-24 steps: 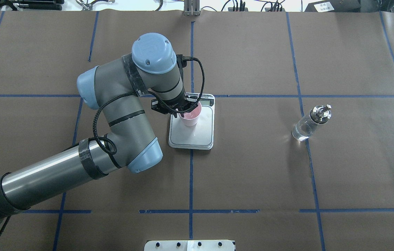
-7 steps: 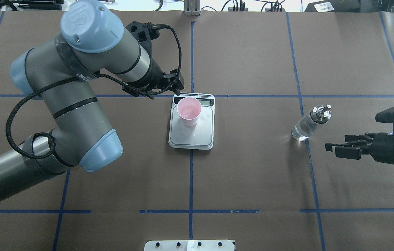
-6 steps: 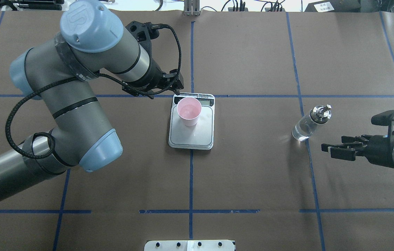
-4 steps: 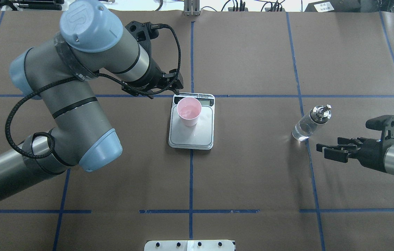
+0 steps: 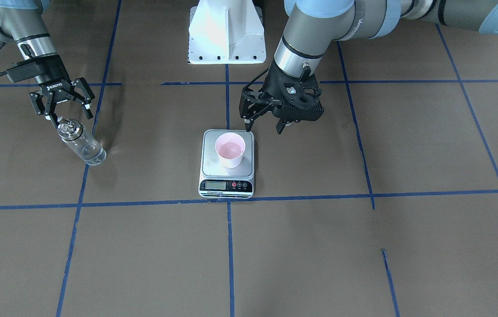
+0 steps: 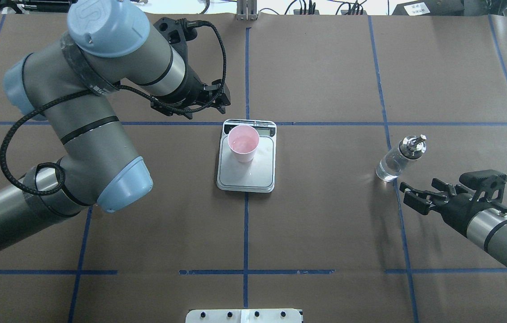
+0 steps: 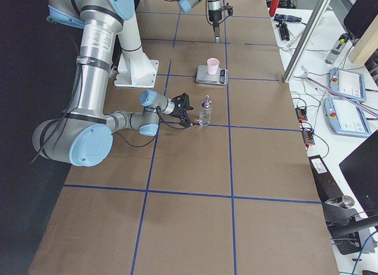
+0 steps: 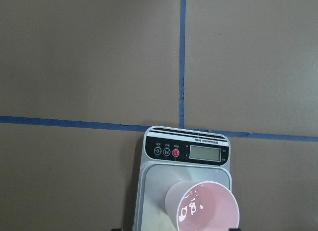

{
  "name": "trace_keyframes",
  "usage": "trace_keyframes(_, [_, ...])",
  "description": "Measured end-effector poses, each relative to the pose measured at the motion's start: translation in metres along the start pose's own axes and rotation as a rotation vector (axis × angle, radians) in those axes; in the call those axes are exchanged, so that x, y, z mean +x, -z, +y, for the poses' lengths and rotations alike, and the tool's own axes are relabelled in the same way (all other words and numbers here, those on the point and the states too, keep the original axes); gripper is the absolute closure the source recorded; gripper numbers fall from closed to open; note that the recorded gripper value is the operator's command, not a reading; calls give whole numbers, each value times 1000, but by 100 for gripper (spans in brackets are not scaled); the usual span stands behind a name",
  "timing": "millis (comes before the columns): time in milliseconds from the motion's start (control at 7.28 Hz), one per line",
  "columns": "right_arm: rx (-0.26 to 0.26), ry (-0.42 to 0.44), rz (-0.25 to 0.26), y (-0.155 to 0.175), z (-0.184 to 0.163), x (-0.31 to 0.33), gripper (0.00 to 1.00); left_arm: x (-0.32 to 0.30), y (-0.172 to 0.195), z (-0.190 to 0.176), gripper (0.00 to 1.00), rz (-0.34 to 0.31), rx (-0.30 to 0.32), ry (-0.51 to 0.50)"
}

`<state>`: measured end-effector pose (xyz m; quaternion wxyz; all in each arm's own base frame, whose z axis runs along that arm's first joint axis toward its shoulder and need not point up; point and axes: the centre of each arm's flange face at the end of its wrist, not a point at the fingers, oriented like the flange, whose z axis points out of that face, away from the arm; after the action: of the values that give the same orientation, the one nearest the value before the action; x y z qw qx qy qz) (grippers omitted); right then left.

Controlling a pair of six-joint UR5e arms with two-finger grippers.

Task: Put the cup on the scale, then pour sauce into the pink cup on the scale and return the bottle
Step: 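Close the right gripper around the glass sauce bottle's body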

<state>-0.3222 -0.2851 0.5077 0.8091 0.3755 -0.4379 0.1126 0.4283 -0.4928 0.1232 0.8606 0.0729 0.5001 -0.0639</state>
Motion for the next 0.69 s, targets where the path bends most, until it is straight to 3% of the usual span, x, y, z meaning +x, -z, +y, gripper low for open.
trace_keyframes(275, [69,38,66,-9,3,-13,0,0,1,0,21,2,1,-1])
trace_keyframes(687, [101,55,97,-21,0,-38,0,2,5,1,21,10,4,-4])
